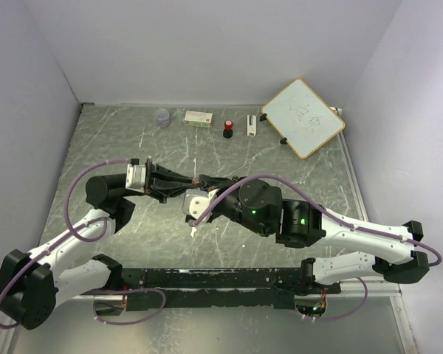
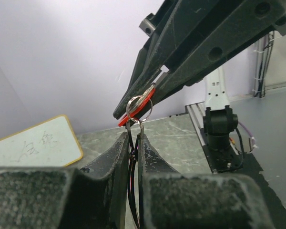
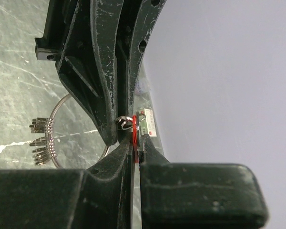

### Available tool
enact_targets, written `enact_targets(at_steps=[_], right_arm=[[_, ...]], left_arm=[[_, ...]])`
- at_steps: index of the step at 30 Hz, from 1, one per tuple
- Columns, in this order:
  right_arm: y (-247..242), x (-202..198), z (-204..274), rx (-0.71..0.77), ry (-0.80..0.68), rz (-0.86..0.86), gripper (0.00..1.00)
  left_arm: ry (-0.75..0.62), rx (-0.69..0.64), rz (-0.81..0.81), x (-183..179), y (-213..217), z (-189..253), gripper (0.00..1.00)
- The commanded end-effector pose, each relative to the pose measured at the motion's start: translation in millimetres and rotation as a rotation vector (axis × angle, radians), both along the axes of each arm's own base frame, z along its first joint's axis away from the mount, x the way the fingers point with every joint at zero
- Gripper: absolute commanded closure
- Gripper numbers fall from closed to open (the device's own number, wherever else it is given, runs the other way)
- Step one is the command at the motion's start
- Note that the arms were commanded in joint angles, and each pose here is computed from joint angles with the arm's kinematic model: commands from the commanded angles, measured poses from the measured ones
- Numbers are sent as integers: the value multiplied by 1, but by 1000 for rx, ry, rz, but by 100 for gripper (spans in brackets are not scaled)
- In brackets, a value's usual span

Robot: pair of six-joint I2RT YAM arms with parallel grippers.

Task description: Remove the keys from the keyring

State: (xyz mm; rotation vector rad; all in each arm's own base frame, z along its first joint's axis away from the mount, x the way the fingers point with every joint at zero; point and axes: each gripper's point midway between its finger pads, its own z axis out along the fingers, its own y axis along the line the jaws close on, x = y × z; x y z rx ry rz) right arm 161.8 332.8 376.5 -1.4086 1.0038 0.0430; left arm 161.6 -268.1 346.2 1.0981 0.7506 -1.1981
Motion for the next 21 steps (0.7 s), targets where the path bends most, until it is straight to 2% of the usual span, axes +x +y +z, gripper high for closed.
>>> enact_targets(at_steps=[1, 6, 11, 21], right_arm=[[-13, 1, 36, 88, -45, -30, 100], [-14, 9, 40, 58, -84, -74, 100], [-6, 10, 36, 37, -94, -66, 100], [11, -3, 12, 31, 9, 15, 100]], left_arm=[[45, 67, 155, 38, -3, -7, 93], [118, 117, 277, 68, -4, -16, 93], [171, 136, 313, 85, -7, -22, 93], [154, 94, 374, 96, -4, -6, 93]])
